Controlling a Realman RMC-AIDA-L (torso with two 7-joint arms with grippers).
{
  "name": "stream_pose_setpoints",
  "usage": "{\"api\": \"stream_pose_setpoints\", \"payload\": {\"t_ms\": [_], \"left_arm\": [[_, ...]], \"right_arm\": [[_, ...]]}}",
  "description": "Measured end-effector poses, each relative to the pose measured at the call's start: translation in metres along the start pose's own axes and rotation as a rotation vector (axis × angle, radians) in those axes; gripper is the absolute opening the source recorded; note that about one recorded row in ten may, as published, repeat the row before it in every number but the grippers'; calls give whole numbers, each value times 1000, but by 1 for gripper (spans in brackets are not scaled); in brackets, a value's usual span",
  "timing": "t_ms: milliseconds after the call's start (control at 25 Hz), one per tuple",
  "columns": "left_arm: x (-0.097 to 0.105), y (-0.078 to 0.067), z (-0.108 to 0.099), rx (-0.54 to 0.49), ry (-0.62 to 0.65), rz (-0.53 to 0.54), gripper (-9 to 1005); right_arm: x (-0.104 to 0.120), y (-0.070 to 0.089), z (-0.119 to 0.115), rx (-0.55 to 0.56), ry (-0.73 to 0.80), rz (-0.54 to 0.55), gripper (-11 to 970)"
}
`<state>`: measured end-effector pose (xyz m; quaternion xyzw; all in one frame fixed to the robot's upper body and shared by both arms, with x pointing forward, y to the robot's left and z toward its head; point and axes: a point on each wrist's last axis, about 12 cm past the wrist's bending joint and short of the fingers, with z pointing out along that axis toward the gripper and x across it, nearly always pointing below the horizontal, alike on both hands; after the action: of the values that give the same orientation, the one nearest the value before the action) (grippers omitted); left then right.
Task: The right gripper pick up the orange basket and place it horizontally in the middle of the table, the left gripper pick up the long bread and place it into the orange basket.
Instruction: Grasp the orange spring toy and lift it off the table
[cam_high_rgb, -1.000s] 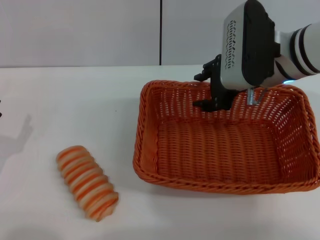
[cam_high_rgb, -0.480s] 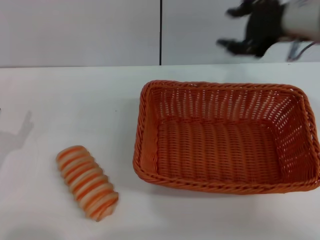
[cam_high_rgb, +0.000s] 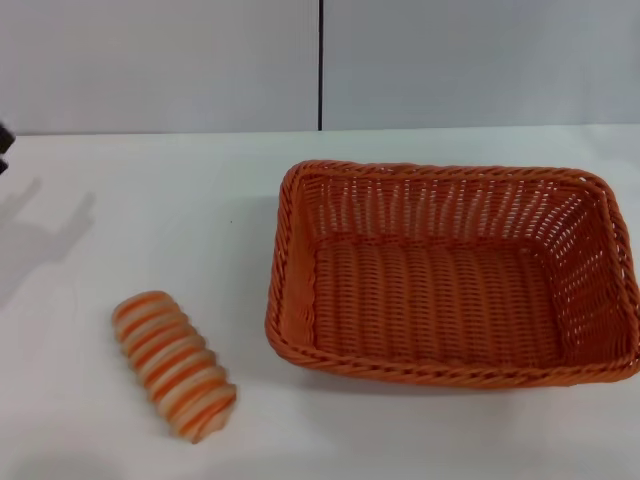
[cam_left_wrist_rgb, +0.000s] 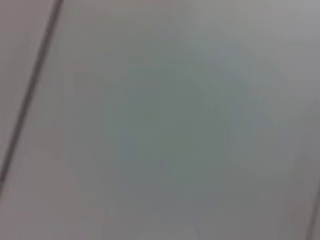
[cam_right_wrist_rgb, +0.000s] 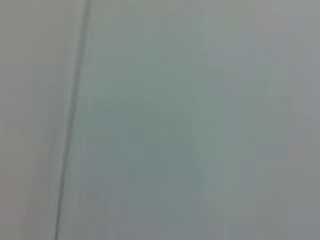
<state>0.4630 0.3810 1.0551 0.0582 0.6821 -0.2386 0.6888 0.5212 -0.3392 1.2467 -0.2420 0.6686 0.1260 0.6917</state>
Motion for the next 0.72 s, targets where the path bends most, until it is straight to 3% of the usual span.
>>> {"api": "stream_pose_setpoints", "payload": {"t_ms": [80,200,280,480,520,720], "left_arm": [[-19,6,13,66,77,-27,717],[-32,8,22,93,133,-34,716],[-47,10,31,115,206,-34,715],[-94,9,55,217,444,-11,714],[-94,9,55,217,444,-11,713],[-113,6,72,286,683,-21,712]], "right_arm": [[27,-7,-18,23,-25,104,590],[43,-10,-27,36,-30,163,591],[67,-17,-45,70,-65,272,592],[100,-24,-76,127,-161,385,591],[106,-25,-82,144,-181,403,591],[128,-28,-111,236,-249,465,591]]}}
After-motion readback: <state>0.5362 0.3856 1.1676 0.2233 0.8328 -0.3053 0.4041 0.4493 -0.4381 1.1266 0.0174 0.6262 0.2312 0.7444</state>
